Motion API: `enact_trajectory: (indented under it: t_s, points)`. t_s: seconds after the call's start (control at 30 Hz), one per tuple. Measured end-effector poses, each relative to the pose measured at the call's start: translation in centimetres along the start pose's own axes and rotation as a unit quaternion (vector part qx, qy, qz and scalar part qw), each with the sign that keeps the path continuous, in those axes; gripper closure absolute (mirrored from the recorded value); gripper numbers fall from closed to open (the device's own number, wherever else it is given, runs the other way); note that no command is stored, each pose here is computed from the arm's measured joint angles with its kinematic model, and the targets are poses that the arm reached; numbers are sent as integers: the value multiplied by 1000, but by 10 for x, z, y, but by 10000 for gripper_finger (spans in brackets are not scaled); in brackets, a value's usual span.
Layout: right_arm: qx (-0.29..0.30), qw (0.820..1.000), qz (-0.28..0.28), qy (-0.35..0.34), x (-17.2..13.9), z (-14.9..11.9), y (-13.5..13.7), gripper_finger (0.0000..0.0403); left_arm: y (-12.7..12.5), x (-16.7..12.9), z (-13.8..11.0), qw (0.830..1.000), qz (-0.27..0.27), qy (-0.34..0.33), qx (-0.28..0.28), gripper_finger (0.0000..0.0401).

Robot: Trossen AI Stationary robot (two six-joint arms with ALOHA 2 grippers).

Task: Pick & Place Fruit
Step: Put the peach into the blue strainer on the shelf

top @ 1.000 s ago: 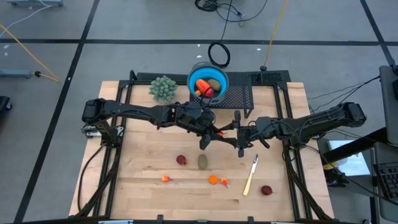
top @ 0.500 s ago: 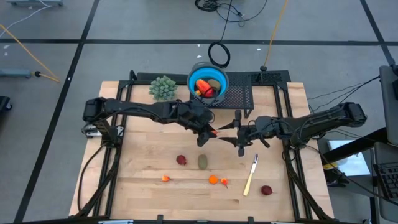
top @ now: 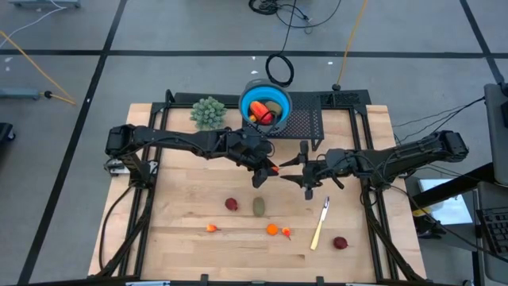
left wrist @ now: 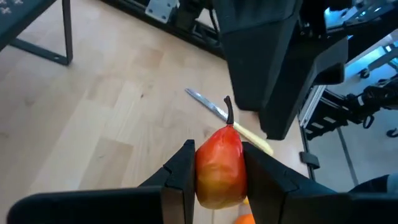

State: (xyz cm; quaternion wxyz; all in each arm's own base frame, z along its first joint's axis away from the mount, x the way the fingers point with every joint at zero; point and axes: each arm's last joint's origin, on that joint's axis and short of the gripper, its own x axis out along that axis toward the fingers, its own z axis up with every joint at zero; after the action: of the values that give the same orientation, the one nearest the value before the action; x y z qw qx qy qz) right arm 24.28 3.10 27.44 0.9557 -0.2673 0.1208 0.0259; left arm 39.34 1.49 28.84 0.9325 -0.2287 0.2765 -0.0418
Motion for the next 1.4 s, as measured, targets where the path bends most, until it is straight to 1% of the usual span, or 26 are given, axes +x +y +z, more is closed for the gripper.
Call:
enact_trajectory:
  t_s: [0.13,0.27,0.67,1.13,1.23,1.4]
  points:
    - [0,1000,-1,3,0,-1,0,276,-2,0,3,1000,-11,-14,4,299]
    - [1,1000,-11,8,0,-2,-3,298,-4,1,2,1000,-11,-12,4,299]
    - [1,1000,-11,9,0,-3,-3,334,-7,1,1,1000,-12,-11,4,299]
    - [1,1000,-15,12,1,-3,-3,397,-7,1,-1,1000,-14,-1,5,299]
    - [1,1000,-15,12,1,-3,-3,399,-7,1,-1,1000,-14,0,5,299]
    - [22,1000,-15,13,1,-3,-3,400,-7,1,-1,1000,-14,0,6,299]
